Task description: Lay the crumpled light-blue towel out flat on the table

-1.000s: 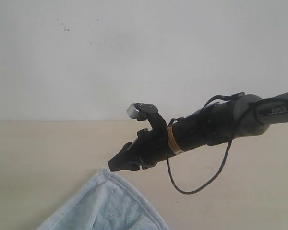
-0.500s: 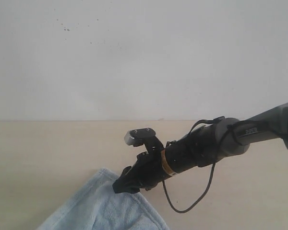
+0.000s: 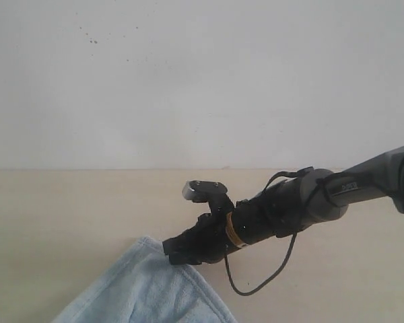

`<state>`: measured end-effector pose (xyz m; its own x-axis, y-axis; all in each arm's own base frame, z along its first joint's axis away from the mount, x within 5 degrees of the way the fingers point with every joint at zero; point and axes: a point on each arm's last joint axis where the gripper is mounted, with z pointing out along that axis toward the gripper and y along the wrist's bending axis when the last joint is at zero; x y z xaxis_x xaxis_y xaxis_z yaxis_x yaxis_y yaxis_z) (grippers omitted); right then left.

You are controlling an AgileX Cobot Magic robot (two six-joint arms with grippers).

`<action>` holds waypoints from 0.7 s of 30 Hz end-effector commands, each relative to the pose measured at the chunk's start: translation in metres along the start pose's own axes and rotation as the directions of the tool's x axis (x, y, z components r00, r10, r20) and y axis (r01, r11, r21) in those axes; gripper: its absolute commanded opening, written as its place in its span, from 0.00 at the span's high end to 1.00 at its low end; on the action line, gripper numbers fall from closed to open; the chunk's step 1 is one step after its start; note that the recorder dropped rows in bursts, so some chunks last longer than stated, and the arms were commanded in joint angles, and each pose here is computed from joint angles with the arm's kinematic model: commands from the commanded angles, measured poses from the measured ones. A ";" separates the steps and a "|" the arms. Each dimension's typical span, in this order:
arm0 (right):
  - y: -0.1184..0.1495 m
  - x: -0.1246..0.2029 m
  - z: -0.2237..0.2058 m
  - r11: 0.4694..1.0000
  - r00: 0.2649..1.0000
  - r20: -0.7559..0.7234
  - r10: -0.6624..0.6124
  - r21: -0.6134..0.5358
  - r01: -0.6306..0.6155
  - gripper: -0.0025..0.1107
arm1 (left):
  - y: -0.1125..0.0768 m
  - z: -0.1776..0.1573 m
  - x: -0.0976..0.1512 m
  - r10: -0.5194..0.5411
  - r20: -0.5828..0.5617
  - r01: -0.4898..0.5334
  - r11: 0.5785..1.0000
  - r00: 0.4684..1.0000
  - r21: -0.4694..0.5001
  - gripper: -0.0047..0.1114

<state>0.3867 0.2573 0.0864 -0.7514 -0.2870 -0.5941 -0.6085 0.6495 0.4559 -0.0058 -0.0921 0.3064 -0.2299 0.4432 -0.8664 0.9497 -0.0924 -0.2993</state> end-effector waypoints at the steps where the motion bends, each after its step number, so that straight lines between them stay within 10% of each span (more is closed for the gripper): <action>1: -0.026 0.022 -0.003 0.985 0.991 -0.025 0.132 0.112 -0.129 0.85 | -0.003 0.000 -0.001 -0.012 0.020 0.011 1.000 1.000 0.023 0.92; 21: -0.060 -0.012 -0.103 0.963 0.963 0.160 0.216 0.131 -0.237 0.85 | -0.003 0.000 -0.001 0.013 0.020 -0.013 1.000 1.000 0.023 0.92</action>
<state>0.4024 0.1647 0.1226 -0.8129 -0.0659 -0.5786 -0.3967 0.7900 0.4675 -0.0060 -0.0923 0.3068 -0.2211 0.4378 -0.8715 0.9513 -0.1002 -0.2916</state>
